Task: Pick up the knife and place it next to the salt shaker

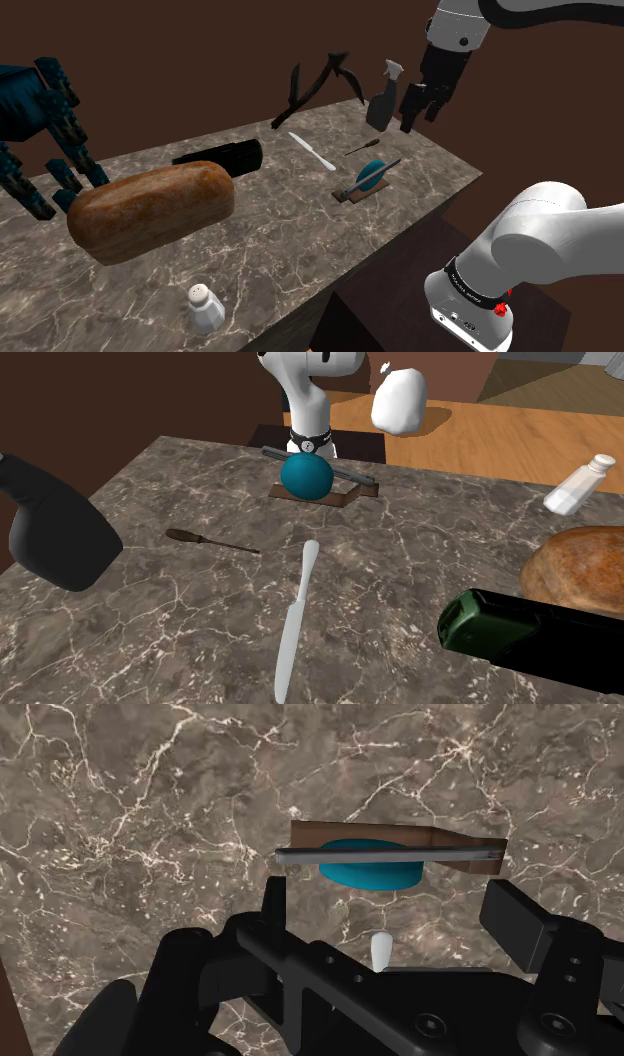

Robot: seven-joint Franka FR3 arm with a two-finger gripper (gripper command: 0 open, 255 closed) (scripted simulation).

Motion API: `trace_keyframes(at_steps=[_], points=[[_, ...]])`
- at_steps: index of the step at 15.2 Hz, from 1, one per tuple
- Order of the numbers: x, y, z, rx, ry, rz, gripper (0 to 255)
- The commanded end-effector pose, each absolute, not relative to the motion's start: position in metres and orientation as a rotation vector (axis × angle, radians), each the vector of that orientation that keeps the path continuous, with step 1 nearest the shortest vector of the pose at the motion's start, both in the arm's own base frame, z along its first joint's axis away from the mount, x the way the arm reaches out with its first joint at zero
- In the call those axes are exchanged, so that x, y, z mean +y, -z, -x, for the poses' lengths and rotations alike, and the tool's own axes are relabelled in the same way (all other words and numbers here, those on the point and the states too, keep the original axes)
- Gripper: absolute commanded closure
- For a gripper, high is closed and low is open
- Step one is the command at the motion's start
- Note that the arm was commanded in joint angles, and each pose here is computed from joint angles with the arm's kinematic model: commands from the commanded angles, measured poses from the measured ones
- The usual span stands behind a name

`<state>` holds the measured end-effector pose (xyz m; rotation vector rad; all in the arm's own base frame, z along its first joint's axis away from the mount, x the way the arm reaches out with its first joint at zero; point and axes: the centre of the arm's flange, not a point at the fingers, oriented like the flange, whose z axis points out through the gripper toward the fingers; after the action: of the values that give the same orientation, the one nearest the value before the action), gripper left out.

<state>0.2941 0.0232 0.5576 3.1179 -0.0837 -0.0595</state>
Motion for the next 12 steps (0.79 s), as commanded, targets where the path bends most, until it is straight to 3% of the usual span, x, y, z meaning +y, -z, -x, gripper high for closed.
trace_keyframes(at_steps=[1,12], points=[[0.023,-0.558,-0.294,-0.084,0.059,-3.118,0],[0.041,-0.479,-0.413,-0.057,0.037,-3.123,0]])
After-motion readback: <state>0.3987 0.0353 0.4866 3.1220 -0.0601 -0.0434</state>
